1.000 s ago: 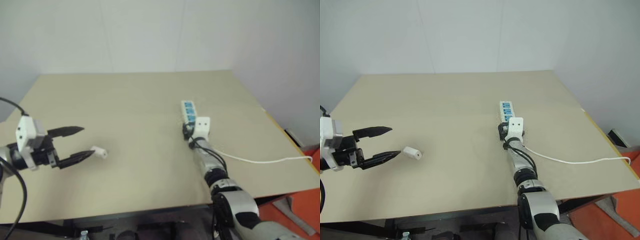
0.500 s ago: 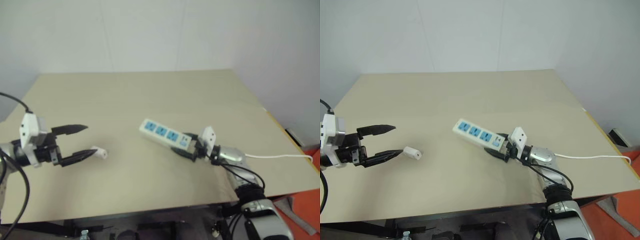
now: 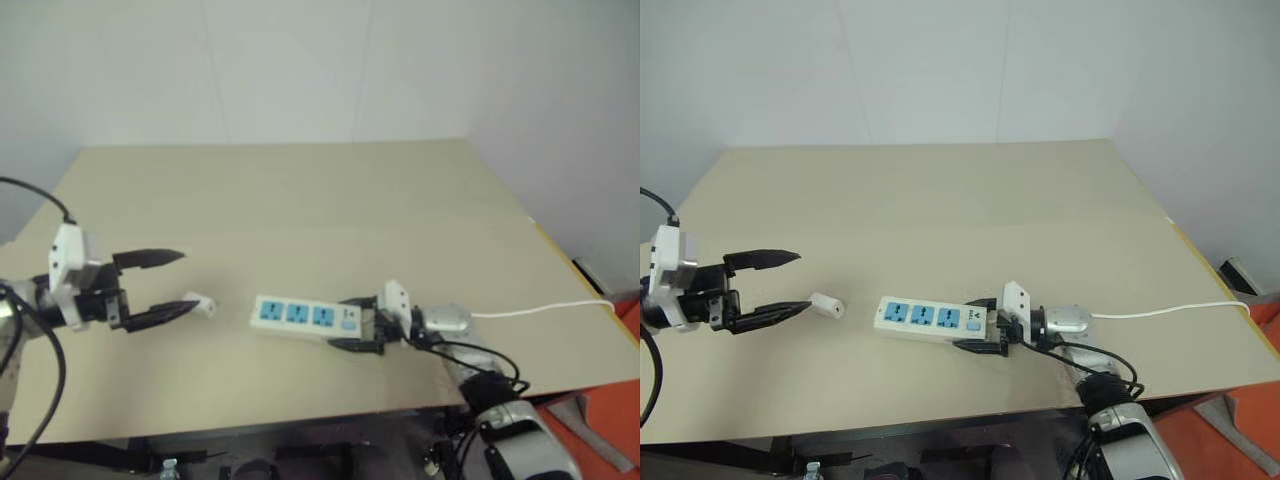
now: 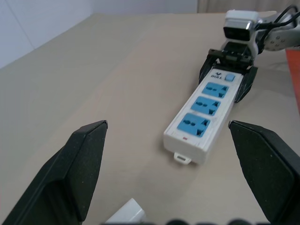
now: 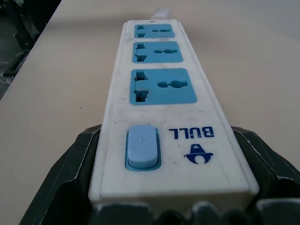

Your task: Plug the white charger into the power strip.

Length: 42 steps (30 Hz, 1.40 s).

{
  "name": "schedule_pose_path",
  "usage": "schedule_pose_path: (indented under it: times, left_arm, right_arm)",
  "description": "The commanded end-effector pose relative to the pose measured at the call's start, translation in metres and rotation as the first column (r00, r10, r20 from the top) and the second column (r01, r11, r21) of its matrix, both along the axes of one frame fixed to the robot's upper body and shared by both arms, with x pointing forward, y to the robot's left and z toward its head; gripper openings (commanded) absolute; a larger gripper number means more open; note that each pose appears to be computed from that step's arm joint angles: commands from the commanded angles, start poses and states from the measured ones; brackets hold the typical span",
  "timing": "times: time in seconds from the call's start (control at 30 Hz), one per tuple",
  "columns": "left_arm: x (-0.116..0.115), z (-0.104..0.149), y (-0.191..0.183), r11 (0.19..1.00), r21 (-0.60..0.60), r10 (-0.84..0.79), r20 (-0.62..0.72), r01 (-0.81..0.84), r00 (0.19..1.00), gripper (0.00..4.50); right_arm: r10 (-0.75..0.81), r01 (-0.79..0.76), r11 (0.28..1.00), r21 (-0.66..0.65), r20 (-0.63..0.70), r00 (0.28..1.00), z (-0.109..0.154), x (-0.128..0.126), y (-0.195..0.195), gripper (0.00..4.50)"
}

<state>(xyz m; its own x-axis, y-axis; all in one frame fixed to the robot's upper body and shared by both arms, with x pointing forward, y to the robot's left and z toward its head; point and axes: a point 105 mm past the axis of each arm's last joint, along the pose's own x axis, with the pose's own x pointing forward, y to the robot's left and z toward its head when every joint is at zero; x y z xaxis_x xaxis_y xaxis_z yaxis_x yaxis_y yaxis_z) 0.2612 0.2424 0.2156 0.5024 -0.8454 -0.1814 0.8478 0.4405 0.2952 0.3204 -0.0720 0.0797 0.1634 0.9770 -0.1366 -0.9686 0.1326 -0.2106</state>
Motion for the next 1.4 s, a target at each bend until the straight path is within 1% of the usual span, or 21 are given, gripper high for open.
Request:
schedule_pose_path:
  times: [0.03,0.13,0.27,0.3,0.37,0.53,0.6,0.8,0.9,1.03,1.17,1.33,1.4]
  left_arm:
    - [0.000,0.007,-0.005,0.997,0.060,-0.052,0.028,0.050,0.998,4.50]
    - [0.002,0.006,-0.007,0.991,0.105,-0.085,0.020,0.082,0.996,4.50]
    - [0.010,0.005,-0.009,0.961,0.235,-0.155,0.012,0.148,0.988,4.50]
    - [0.011,0.005,-0.009,0.955,0.251,-0.166,0.011,0.158,0.986,4.50]
    - [0.017,0.005,-0.010,0.918,0.346,-0.209,0.011,0.192,0.978,4.50]
    - [0.034,0.006,-0.015,0.774,0.573,-0.343,0.021,0.270,0.939,4.50]
    - [0.040,0.010,-0.021,0.715,0.633,-0.406,0.030,0.297,0.913,4.50]
    - [0.054,0.018,-0.036,0.486,0.798,-0.554,-0.035,0.357,0.832,4.50]
    - [0.063,0.018,-0.040,0.386,0.846,-0.589,-0.082,0.369,0.804,4.50]
    - [0.069,0.012,-0.039,0.269,0.883,-0.615,-0.150,0.385,0.774,4.50]
    - [0.073,0.009,-0.040,0.226,0.889,-0.628,-0.179,0.398,0.757,4.50]
    - [0.072,0.005,-0.044,0.211,0.879,-0.643,-0.204,0.428,0.738,4.50]
    - [0.072,0.001,-0.046,0.186,0.875,-0.638,-0.239,0.447,0.732,4.50]
  right_arm:
    - [0.018,-0.018,1.000,-0.001,0.057,0.998,0.005,0.002,0.004,3.40]
    - [0.030,-0.029,0.999,-0.026,0.043,0.999,-0.001,0.002,0.005,3.40]
    - [0.028,-0.026,0.999,-0.038,0.040,0.999,-0.004,0.005,0.005,3.40]
    - [0.028,-0.027,0.999,-0.038,0.039,0.999,-0.004,0.005,0.005,3.40]
    - [0.034,-0.032,0.998,-0.046,0.037,0.999,-0.005,0.006,0.005,3.40]
    - [0.046,-0.044,0.997,-0.056,0.032,0.998,-0.006,0.007,0.007,3.40]
    - [0.051,-0.049,0.997,-0.058,0.030,0.998,-0.006,0.008,0.008,3.40]
    - [0.101,-0.099,0.993,-0.067,0.024,0.995,-0.006,0.006,0.011,3.40]
    - [0.142,-0.139,0.988,-0.069,0.041,0.989,-0.009,0.000,0.016,3.40]
    - [0.188,-0.184,0.979,-0.091,0.031,0.982,-0.013,-0.004,0.020,3.40]
    - [0.202,-0.198,0.976,-0.091,0.040,0.979,-0.011,-0.003,0.020,3.40]
    - [0.211,-0.207,0.974,-0.090,0.038,0.977,-0.009,-0.001,0.020,3.40]
    - [0.211,-0.207,0.974,-0.089,0.036,0.977,-0.009,0.000,0.020,3.40]
